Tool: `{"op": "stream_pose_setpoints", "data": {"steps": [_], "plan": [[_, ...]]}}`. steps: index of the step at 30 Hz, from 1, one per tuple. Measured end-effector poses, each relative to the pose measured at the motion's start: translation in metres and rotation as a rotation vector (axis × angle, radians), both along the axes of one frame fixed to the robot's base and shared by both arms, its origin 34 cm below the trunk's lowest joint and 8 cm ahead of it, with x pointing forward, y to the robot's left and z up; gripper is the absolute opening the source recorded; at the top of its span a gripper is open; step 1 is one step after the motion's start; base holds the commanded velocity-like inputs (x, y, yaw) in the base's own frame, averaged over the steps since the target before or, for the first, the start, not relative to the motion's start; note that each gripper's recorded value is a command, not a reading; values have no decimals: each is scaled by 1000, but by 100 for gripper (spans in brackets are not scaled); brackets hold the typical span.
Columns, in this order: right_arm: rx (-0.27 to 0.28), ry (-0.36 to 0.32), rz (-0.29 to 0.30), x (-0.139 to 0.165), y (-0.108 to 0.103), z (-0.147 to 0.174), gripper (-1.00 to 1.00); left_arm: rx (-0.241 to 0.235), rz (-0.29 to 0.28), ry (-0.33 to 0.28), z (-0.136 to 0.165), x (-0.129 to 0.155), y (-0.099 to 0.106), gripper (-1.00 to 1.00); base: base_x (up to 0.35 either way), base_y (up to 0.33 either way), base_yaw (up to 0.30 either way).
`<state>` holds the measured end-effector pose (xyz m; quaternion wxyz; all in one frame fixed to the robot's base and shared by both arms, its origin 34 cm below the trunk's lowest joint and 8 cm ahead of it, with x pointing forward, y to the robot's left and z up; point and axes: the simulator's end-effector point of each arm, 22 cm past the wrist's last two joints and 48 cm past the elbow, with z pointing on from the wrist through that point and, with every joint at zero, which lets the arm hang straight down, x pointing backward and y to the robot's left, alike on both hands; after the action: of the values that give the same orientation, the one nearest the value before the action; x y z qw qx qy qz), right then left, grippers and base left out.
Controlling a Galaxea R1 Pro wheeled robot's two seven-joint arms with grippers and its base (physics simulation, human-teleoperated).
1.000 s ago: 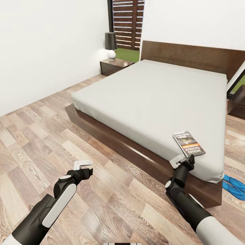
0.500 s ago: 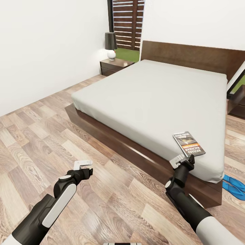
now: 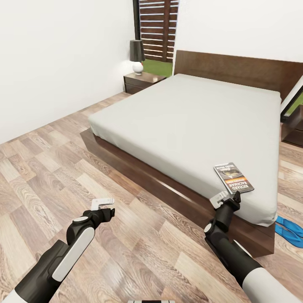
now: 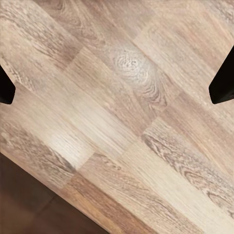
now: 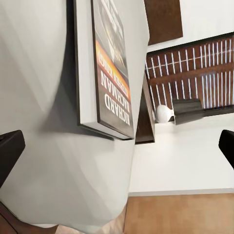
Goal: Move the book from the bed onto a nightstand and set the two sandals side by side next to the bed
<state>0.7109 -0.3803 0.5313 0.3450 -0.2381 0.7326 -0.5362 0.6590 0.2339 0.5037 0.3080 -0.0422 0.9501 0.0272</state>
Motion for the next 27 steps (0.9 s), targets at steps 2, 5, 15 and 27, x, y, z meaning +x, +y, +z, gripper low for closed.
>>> {"op": "stream_pose_setpoints", "data": {"steps": [2, 5, 15, 27], "plan": [[0, 0, 0, 0, 0, 0, 100, 0, 0, 0, 0, 0, 0, 100, 0, 0, 0], [0, 0, 0, 0, 0, 0, 100, 0, 0, 0, 0, 0, 0, 100, 0, 0, 0], [0, 0, 0, 0, 0, 0, 100, 0, 0, 0, 0, 0, 0, 100, 0, 0, 0], [0, 0, 0, 0, 0, 0, 100, 0, 0, 0, 0, 0, 0, 100, 0, 0, 0]]}}
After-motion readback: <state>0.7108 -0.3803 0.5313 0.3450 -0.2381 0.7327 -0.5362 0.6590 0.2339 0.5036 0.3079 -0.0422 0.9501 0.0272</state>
